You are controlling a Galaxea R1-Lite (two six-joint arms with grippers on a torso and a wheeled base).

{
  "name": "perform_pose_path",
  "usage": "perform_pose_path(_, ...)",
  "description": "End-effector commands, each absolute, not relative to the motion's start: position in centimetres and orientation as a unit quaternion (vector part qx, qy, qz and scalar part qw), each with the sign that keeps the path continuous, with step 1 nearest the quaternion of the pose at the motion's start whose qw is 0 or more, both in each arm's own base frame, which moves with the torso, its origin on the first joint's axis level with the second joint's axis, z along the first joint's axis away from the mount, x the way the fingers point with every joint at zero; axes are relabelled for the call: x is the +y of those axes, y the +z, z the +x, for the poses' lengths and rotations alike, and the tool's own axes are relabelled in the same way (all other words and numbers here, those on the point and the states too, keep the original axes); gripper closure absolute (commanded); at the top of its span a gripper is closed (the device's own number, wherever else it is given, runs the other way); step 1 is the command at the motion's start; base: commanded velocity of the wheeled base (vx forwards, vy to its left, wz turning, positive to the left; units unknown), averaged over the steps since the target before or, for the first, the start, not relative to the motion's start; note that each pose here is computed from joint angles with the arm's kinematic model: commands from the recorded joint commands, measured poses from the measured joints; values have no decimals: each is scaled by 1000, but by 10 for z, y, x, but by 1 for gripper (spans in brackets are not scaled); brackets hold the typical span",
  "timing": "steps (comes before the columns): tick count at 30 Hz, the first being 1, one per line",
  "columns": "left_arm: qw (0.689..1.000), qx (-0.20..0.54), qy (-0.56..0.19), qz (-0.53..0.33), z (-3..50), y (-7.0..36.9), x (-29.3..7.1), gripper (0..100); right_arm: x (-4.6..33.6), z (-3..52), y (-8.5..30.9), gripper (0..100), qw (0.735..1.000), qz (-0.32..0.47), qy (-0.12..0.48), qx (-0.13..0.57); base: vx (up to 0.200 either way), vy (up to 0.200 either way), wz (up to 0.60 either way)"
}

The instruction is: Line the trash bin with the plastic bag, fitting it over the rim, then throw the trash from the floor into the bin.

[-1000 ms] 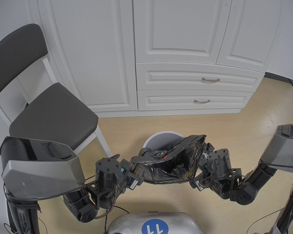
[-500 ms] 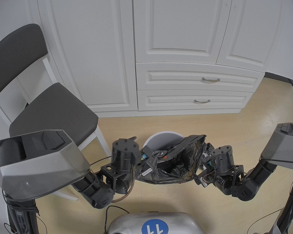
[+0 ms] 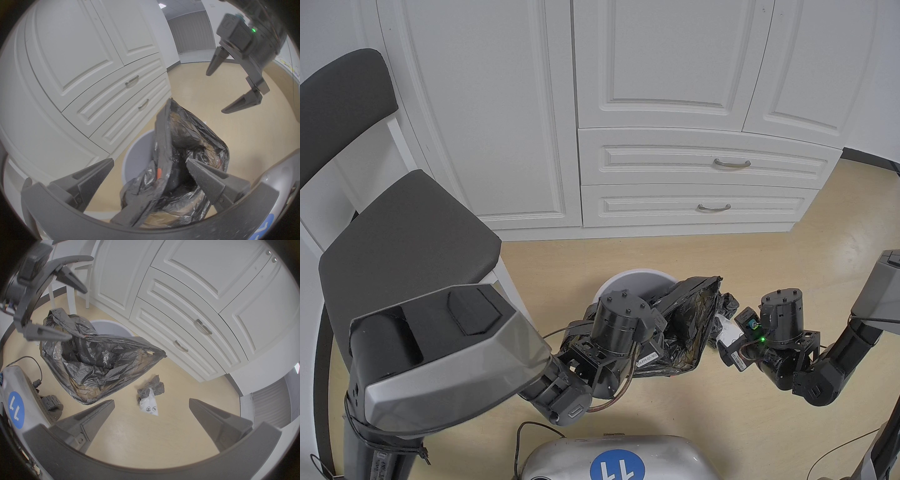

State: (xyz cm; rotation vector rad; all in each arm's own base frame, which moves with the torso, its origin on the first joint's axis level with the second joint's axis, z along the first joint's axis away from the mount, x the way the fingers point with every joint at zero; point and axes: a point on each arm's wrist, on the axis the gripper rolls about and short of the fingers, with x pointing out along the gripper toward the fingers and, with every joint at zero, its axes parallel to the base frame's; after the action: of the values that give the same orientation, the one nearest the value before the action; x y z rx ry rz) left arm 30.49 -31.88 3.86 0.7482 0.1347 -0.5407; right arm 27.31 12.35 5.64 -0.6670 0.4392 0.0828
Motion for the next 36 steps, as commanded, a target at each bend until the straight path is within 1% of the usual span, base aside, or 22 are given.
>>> perform_pose_path(1,886,75,-269,369,303,21,-326,0,122,272,57,0,920,-325,39,215,0,0,0)
perform_pose_path(9,887,81,-245,382,313,6,-329,0,122,272,55,0,919,-326,39,218,0,0,0)
perform_pose_path(15,894,82,-225,379,334,-3,-327,0,120,275,50,0,917,-328,38,226,0,0,0)
perform_pose_path(16,895,82,-222,378,337,-4,-326,100,120,276,50,0,917,-327,38,225,0,0,0)
perform_pose_path(25,908,72,-195,364,359,3,-317,100,119,278,50,0,917,-326,34,226,0,0,0)
perform_pose_path(31,929,48,-147,336,393,29,-295,100,120,282,48,0,918,-325,33,225,0,0,0)
perform_pose_path(36,939,31,-118,321,416,42,-282,100,123,288,44,0,923,-320,27,213,0,0,0)
